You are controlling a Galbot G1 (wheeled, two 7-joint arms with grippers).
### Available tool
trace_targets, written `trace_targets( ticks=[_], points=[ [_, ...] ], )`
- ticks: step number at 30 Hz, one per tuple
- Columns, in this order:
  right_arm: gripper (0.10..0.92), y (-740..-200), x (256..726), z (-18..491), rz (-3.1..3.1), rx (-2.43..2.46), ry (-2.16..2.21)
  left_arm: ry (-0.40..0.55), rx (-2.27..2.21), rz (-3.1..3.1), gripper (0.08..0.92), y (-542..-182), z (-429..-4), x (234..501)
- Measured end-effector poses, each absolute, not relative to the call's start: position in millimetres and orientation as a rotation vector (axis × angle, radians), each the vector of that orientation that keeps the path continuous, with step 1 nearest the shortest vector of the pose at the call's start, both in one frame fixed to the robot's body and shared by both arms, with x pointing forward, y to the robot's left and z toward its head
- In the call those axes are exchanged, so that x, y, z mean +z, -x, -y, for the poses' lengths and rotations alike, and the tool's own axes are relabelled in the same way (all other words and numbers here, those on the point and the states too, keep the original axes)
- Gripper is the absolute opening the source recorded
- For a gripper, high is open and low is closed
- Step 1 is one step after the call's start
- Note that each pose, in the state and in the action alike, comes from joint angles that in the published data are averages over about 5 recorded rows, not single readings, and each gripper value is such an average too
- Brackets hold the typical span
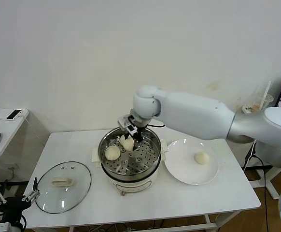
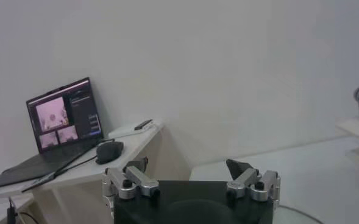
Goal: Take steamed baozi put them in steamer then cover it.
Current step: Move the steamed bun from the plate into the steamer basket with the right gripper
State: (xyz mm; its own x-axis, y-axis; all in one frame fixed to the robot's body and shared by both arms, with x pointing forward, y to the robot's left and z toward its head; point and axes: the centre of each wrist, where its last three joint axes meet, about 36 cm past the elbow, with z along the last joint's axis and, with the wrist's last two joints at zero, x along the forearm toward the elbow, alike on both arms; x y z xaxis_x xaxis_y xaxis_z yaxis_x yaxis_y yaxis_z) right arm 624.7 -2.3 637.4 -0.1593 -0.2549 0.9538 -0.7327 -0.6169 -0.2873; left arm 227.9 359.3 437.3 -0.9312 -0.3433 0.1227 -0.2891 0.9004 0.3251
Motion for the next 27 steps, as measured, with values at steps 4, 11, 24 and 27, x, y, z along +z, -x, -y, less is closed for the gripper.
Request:
trace_targets(
  ticks=[4, 11, 24, 27],
  points=[
    [0.577, -616.1, 624.4, -7.3, 1.044, 1.875, -1.785, -0.489, -0.451, 2.885, 0.823, -227.9, -360.3, 435.5],
    [0.577, -599.7, 608.4, -18.5, 0.942, 1.937, -1.843, -0.491, -0.448, 2.886, 0.823, -228.0, -359.9, 435.3],
    [0.577, -580.3, 598.2, -25.4, 0.836, 1.977, -1.916, -0.495, -0.448, 2.887, 0.823, -227.7, -360.3, 435.7],
    [0.577, -578.2, 598.4, -26.7, 0.828, 1.977, -1.926, -0.494, -0.447, 2.887, 0.823, -227.7, -360.1, 435.6]
  ],
)
